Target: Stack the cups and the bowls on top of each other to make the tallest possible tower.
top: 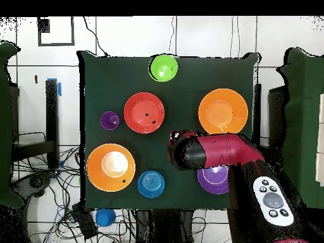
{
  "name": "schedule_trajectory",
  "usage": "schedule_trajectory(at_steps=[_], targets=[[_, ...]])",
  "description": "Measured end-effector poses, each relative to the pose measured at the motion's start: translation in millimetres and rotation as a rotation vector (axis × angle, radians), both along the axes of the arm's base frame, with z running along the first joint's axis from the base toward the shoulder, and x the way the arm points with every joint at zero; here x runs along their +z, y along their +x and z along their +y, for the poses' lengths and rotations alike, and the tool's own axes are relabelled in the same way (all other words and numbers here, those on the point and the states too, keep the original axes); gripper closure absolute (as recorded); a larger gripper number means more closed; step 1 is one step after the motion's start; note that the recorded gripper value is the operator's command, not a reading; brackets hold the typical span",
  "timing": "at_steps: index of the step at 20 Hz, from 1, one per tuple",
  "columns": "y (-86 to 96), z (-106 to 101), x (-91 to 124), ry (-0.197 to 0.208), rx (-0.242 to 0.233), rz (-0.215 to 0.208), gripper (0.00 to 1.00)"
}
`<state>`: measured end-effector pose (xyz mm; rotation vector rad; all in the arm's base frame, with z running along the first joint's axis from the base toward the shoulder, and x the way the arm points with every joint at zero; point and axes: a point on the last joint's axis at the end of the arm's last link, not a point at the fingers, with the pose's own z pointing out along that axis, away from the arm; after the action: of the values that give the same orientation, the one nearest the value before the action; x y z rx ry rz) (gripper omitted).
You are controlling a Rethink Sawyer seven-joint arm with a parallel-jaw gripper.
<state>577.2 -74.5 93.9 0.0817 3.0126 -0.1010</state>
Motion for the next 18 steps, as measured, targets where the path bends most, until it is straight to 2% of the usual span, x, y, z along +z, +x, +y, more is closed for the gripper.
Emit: schedule_trajectory(at_steps=[11, 18], targets=[[-8.7, 4.0, -3.9, 0.007, 0.004, 0.018, 0.0], [-14.0, 7.6, -15.2, 0.022, 0.004, 0.04, 0.0]])
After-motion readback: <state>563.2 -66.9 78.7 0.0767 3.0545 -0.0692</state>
